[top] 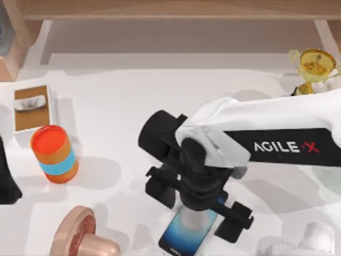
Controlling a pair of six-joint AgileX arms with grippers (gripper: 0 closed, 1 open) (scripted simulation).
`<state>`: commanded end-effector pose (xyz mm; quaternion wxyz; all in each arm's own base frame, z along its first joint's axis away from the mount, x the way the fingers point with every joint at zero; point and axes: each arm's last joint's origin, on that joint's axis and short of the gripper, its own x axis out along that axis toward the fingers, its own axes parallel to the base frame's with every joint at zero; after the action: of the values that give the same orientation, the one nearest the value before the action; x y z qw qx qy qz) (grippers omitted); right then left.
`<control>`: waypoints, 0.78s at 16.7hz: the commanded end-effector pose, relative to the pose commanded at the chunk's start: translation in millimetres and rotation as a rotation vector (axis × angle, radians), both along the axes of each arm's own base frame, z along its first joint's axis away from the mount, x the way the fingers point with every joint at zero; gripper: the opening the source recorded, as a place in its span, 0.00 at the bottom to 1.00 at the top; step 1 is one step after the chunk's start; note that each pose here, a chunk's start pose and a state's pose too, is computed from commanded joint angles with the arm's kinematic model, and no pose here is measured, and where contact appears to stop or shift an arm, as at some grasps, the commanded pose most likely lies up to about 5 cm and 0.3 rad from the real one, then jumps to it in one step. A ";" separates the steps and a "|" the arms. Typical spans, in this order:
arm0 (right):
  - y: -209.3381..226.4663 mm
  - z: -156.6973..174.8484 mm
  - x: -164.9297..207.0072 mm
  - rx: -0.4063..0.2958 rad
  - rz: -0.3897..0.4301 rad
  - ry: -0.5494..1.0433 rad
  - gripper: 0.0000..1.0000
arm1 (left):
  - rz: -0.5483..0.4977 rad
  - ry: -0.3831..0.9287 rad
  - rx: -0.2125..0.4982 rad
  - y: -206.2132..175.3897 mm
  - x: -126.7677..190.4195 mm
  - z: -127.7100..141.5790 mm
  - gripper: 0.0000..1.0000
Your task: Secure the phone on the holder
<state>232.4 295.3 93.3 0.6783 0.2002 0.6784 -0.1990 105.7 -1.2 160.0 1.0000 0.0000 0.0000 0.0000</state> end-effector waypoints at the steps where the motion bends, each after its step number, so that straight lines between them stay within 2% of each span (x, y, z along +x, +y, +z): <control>1: 0.0 0.0 0.0 0.000 0.000 0.000 0.62 | 0.000 0.000 0.000 0.0 0.0 0.0 1.00; 9: 0.0 0.0 0.0 0.000 0.000 0.000 0.02 | 0.000 0.000 0.000 0.0 0.0 0.0 1.00; 13: 0.0 0.0 0.0 0.000 0.000 0.000 0.00 | 0.000 0.000 0.000 0.0 0.0 0.0 1.00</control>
<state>232.4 295.3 93.3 0.6783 0.2002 0.6784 -0.1990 105.7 -1.2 160.0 1.0000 0.0000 0.0000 0.0000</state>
